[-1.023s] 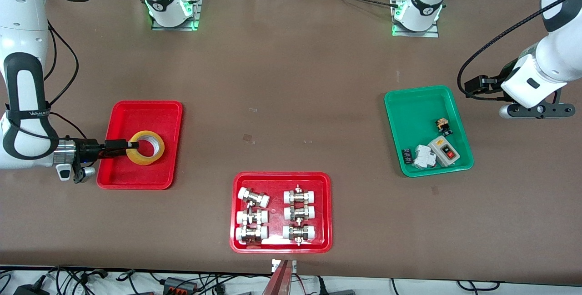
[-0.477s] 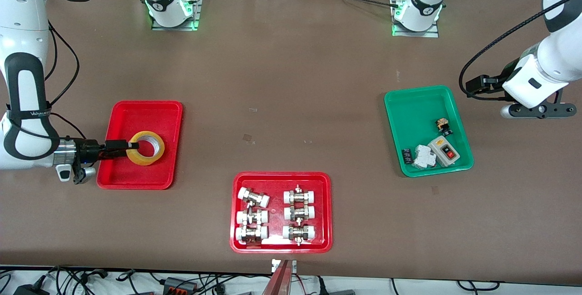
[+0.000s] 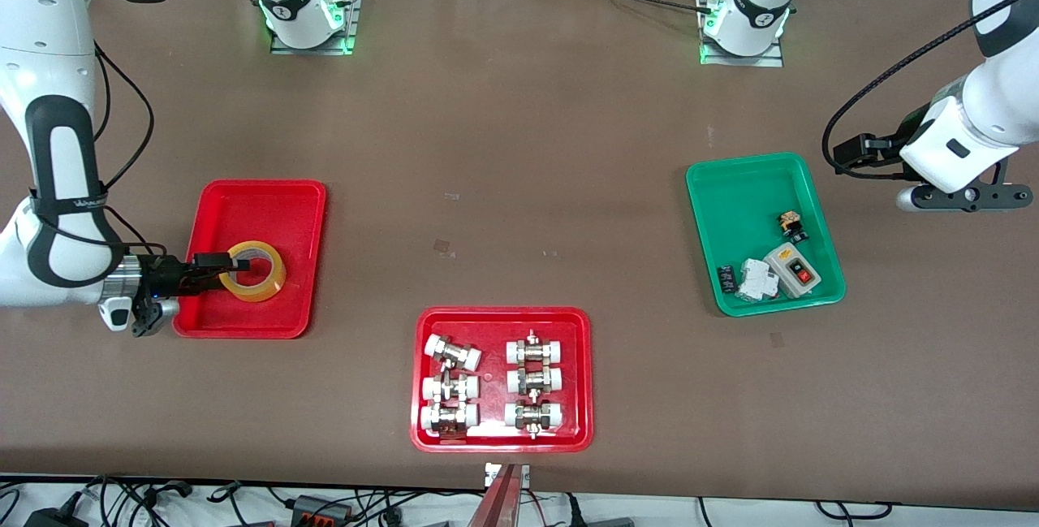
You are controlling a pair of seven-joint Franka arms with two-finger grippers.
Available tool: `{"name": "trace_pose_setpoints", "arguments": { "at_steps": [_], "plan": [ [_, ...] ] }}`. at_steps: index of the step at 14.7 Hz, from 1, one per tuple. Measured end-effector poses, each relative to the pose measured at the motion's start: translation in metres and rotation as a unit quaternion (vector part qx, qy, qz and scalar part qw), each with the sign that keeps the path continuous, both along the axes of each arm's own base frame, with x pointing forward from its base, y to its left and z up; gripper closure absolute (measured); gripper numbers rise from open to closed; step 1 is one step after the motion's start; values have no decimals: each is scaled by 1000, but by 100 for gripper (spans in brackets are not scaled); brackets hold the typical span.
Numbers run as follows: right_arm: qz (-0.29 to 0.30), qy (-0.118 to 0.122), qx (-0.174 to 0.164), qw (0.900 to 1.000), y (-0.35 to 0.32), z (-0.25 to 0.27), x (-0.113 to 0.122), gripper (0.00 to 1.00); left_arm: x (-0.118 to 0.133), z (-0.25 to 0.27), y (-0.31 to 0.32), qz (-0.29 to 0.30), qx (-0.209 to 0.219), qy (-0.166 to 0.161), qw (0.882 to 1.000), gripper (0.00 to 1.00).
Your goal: Left arm passes tape to right arm into tray
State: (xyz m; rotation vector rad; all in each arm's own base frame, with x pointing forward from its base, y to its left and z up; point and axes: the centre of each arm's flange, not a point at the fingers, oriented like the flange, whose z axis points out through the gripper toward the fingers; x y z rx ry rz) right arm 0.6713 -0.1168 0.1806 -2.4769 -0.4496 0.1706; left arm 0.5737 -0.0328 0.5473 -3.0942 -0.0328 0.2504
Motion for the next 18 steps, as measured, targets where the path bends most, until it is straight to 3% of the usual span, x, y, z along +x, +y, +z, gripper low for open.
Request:
{"name": "trace_pose_setpoints", "arguments": {
  "at_steps": [3,8,13,15,18],
  "plan": [
    [27,-8,-25,999,9,13,5,0,0,2,0,0,0,-2,1000,0],
    [71,-47,-77,993,17,76,17,0,1,4,0,0,-1,-5,1000,0],
    [102,-94,-160,977,44,170,35,0,4,12,4,5,-6,-18,1000,0],
    [72,-77,-189,976,66,218,28,0,4,12,5,6,-7,-18,1000,0],
    [3,-31,-207,978,92,263,11,0,4,12,4,5,-8,-18,1000,0]
  ]
}}
